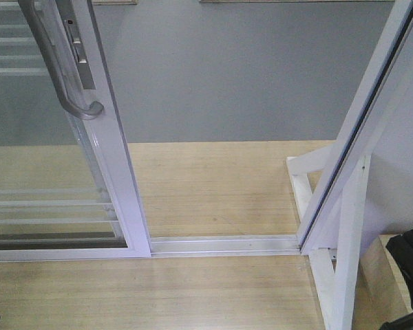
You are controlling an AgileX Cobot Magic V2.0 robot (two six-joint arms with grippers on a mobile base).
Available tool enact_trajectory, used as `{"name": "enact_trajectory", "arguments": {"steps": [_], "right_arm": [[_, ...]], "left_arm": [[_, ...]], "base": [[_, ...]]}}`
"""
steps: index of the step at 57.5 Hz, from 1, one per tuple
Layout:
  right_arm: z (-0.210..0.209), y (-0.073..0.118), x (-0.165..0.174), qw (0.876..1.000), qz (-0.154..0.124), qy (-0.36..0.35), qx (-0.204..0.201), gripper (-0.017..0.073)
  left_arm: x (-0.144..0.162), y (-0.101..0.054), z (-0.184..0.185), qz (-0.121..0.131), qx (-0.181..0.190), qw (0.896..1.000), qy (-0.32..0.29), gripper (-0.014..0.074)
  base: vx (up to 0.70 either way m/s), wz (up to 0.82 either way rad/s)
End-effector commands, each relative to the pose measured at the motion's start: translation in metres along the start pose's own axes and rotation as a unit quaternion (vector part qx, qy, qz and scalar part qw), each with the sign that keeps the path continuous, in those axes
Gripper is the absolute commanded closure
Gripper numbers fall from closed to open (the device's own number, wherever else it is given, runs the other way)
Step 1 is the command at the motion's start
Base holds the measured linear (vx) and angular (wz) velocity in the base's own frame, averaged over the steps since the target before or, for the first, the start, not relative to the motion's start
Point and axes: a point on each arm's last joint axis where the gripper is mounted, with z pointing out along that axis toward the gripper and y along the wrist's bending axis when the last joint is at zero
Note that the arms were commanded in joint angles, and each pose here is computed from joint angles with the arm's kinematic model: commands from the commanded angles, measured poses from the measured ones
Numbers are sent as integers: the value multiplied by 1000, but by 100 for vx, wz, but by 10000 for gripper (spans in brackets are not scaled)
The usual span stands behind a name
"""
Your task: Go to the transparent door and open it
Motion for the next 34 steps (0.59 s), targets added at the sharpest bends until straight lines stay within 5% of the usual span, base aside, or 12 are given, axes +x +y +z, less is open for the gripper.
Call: {"name": "enact_trajectory", "arguments": {"steps": [1, 14, 34], "right_arm": [[0, -1, -3, 999, -3, -37, 7, 559], [0, -1, -3, 999, -28, -37, 10, 559], [0, -2, -3, 999, -30, -37, 13, 559]], "left_arm": [[0, 0, 1, -1, -1, 999, -34, 594], [0, 0, 1, -1, -1, 999, -34, 594], [0, 0, 1, -1, -1, 999, -34, 594]], "base": [[0, 0], [0, 0], [0, 0]]}}
